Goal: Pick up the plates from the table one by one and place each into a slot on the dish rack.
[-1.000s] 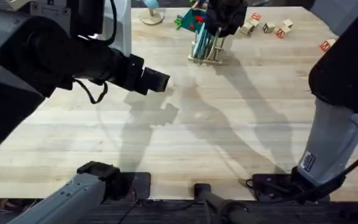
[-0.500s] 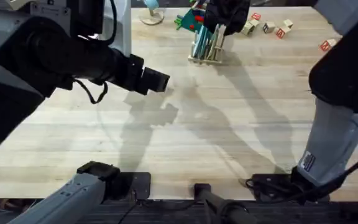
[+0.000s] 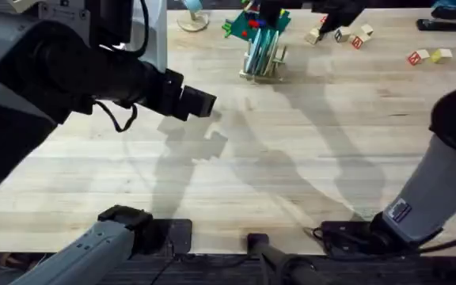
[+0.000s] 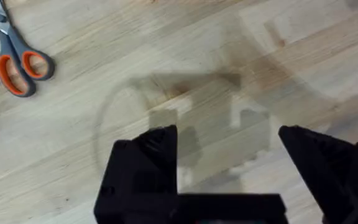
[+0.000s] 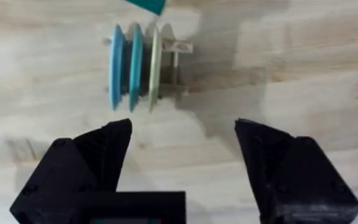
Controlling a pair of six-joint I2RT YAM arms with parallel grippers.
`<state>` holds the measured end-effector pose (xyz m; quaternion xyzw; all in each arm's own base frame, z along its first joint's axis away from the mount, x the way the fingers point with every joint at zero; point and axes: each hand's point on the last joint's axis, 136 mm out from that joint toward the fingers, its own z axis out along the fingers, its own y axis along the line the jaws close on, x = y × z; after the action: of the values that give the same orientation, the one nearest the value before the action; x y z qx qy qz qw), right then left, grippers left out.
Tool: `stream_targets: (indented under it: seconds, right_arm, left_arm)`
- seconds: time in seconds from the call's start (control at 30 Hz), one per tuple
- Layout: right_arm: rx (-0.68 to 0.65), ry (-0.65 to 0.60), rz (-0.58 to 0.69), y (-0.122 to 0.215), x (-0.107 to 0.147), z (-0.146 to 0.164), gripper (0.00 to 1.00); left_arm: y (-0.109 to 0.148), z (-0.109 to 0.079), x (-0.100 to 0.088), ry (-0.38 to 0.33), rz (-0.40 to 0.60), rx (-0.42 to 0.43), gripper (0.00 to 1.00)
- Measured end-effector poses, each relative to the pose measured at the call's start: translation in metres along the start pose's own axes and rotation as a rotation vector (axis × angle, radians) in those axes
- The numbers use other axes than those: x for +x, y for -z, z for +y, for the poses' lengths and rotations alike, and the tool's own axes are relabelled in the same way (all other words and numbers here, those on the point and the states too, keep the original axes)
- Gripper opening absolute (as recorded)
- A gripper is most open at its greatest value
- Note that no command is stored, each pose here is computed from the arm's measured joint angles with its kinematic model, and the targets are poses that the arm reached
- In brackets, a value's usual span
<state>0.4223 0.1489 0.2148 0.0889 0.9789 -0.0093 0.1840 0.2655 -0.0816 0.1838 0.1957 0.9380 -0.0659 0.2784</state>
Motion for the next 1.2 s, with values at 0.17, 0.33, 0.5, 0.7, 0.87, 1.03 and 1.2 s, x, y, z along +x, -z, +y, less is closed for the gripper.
stream_targets:
  seconds: [0.17, 0.33, 0.5, 0.7, 0.87, 1.03, 1.2]
  right_arm:
    - [0.06, 0.063, 0.042, 0.017, 0.016, -0.02, 0.993]
    - [0.135, 0.114, 0.081, 0.034, 0.032, -0.043, 0.993]
    - [0.145, 0.154, 0.06, 0.046, 0.033, -0.051, 0.994]
    - [0.127, 0.188, 0.018, 0.058, 0.047, -0.064, 0.995]
    - [0.06, 0.224, -0.047, 0.061, 0.067, -0.072, 0.993]
    - [-0.071, 0.282, -0.087, 0.061, 0.094, -0.068, 0.994]
    - [-0.168, 0.323, -0.097, 0.058, 0.118, -0.063, 0.995]
  left_arm:
    - [0.0, 0.0, 0.0, 0.0, 0.0, 0.0, 0.993]
    - [0.0, 0.0, 0.0, 0.0, 0.0, 0.0, 0.993]
    - [0.0, 0.0, 0.0, 0.0, 0.0, 0.0, 0.993]
    - [0.0, 0.0, 0.0, 0.0, 0.0, 0.0, 0.993]
    - [0.0, 0.0, 0.0, 0.0, 0.0, 0.0, 0.994]
    - [0.0, 0.0, 0.0, 0.0, 0.0, 0.0, 0.994]
    - [0.0, 0.0, 0.0, 0.0, 0.0, 0.0, 0.994]
